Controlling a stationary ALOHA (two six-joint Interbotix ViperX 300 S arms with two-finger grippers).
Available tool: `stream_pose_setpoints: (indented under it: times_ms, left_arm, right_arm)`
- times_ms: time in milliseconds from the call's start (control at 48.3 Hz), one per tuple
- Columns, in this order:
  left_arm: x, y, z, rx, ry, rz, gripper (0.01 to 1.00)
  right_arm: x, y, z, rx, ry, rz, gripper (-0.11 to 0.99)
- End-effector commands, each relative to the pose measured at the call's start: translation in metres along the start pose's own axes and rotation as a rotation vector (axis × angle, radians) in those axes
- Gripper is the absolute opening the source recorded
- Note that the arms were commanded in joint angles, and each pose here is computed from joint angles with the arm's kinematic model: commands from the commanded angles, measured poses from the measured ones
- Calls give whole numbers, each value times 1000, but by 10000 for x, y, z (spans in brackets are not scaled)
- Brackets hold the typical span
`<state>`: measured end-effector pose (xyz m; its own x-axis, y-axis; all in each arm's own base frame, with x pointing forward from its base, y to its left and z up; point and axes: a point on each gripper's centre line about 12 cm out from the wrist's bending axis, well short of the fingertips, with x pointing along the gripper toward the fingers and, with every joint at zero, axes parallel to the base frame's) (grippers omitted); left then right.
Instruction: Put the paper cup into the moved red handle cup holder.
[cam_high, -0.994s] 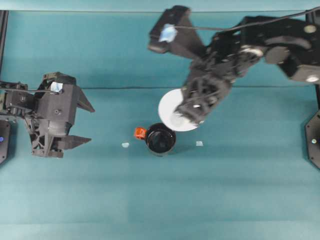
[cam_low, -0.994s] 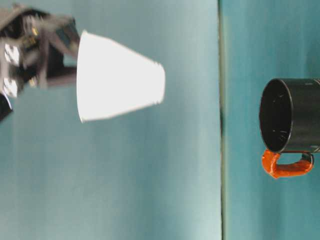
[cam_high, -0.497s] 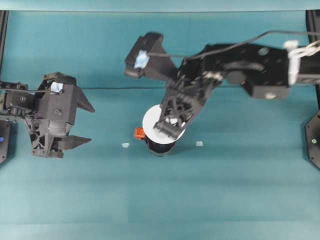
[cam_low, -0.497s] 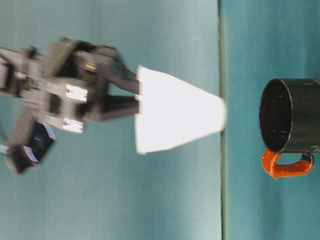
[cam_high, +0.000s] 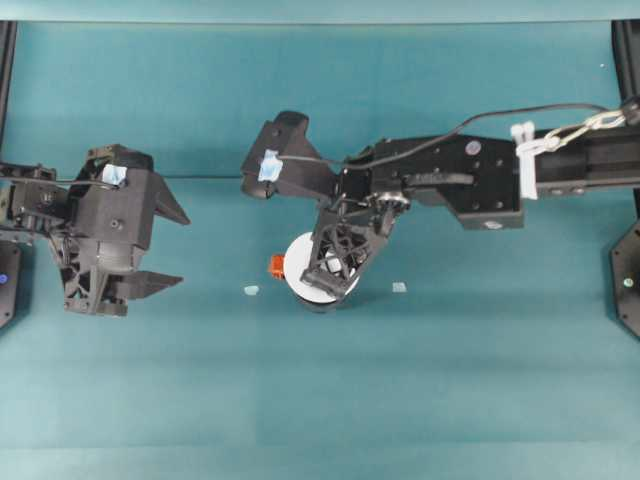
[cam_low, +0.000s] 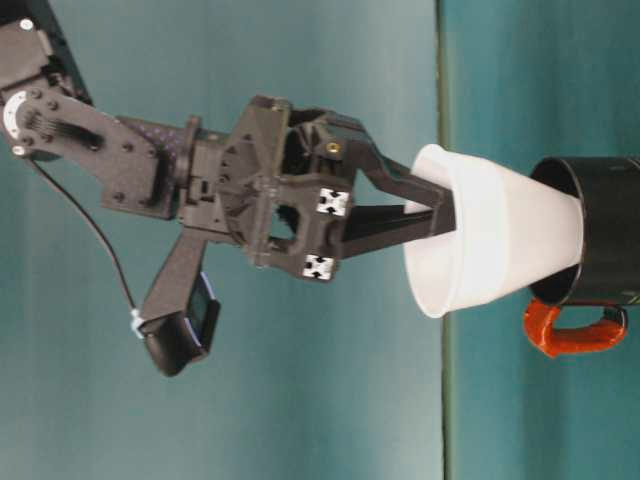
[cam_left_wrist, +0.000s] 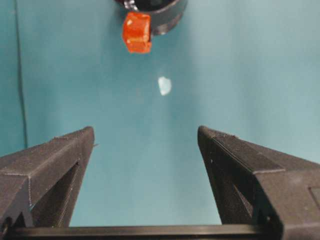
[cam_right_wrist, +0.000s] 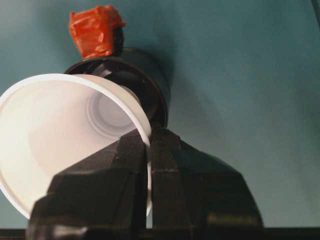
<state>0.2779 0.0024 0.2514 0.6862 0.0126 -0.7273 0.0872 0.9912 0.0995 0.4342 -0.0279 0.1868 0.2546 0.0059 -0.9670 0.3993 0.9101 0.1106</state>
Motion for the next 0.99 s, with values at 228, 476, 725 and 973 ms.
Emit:
stream_pose_setpoints:
  times_ms: [228, 476, 725, 973]
  left_arm:
    - [-36, 1, 70, 0, -23, 1, 907]
    - [-36, 1, 72, -1, -25, 1, 907]
    - [-38, 3, 79, 0, -28, 2, 907]
    - [-38, 8, 79, 1, -27, 3, 907]
  right_arm:
    - [87, 16, 1, -9, 4, -3, -110]
    - [94, 20, 22, -26, -13, 0, -110]
    - [94, 26, 17, -38, -11, 0, -110]
    - [111, 32, 18, -44, -13, 5, -99]
